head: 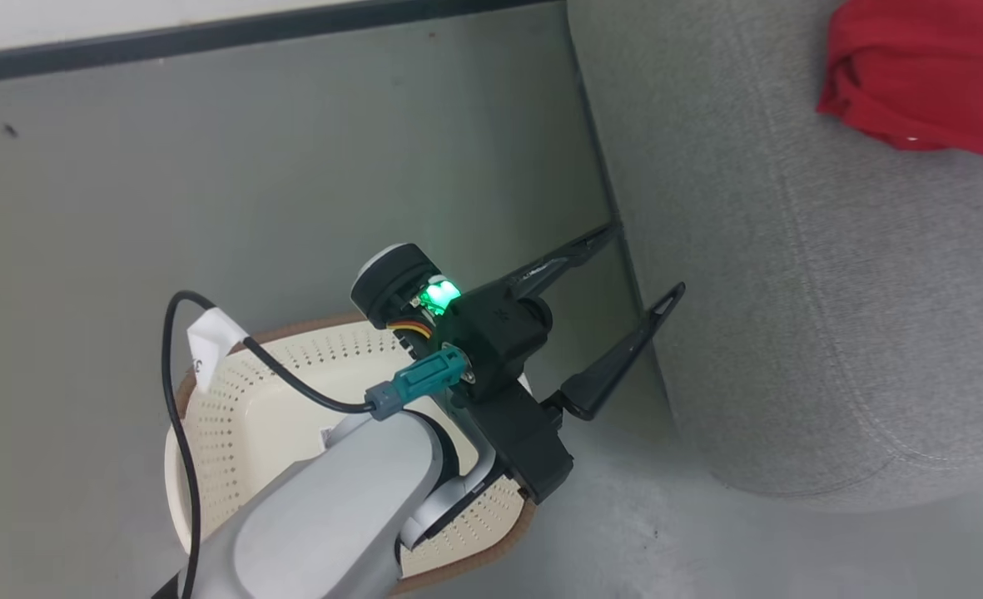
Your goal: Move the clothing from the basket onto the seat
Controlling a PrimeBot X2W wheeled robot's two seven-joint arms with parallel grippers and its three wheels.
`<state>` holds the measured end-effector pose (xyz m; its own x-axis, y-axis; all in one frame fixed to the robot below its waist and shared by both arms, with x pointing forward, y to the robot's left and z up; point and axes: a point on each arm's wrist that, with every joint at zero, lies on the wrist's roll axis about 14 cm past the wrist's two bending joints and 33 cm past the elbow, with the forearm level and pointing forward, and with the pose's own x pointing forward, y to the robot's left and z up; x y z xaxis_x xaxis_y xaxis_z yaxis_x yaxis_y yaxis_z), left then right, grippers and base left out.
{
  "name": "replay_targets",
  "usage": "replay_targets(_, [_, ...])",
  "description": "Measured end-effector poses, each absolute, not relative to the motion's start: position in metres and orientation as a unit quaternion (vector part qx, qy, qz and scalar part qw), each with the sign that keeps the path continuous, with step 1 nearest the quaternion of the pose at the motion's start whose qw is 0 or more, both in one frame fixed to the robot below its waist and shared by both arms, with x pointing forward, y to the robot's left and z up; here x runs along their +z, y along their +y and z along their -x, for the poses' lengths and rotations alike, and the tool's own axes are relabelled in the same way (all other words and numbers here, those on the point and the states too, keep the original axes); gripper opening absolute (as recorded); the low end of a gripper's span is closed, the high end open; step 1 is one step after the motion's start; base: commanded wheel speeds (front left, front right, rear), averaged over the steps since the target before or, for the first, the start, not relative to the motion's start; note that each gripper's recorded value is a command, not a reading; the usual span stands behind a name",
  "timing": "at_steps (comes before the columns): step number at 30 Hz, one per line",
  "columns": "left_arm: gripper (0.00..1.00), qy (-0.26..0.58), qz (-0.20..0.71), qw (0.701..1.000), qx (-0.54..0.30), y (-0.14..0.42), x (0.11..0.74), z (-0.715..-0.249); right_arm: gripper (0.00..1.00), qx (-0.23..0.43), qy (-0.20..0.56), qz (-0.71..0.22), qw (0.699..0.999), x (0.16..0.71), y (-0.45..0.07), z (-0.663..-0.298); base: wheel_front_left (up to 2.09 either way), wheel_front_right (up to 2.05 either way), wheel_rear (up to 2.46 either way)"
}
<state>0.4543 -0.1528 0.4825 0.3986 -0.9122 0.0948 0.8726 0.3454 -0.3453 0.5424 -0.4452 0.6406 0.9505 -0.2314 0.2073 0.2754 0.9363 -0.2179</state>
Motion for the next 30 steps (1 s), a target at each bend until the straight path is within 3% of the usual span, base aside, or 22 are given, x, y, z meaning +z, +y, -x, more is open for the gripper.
replay_targets(10, [1.0, 0.083, 0.173, 0.831, -0.522, -0.138, 0.45, -0.471, 0.0, -0.083, 0.016, 0.106, 0.991, 0.534, -0.406, -0.579, 0.0, 0.0, 0.0])
replay_targets(30, [1.0, 0.075, 0.162, 0.835, -0.52, -0.137, 0.454, -0.471, 0.0, -0.095, 0.234, 0.047, 0.966, 0.434, -0.402, -0.537, 0.0, 0.0, 0.0])
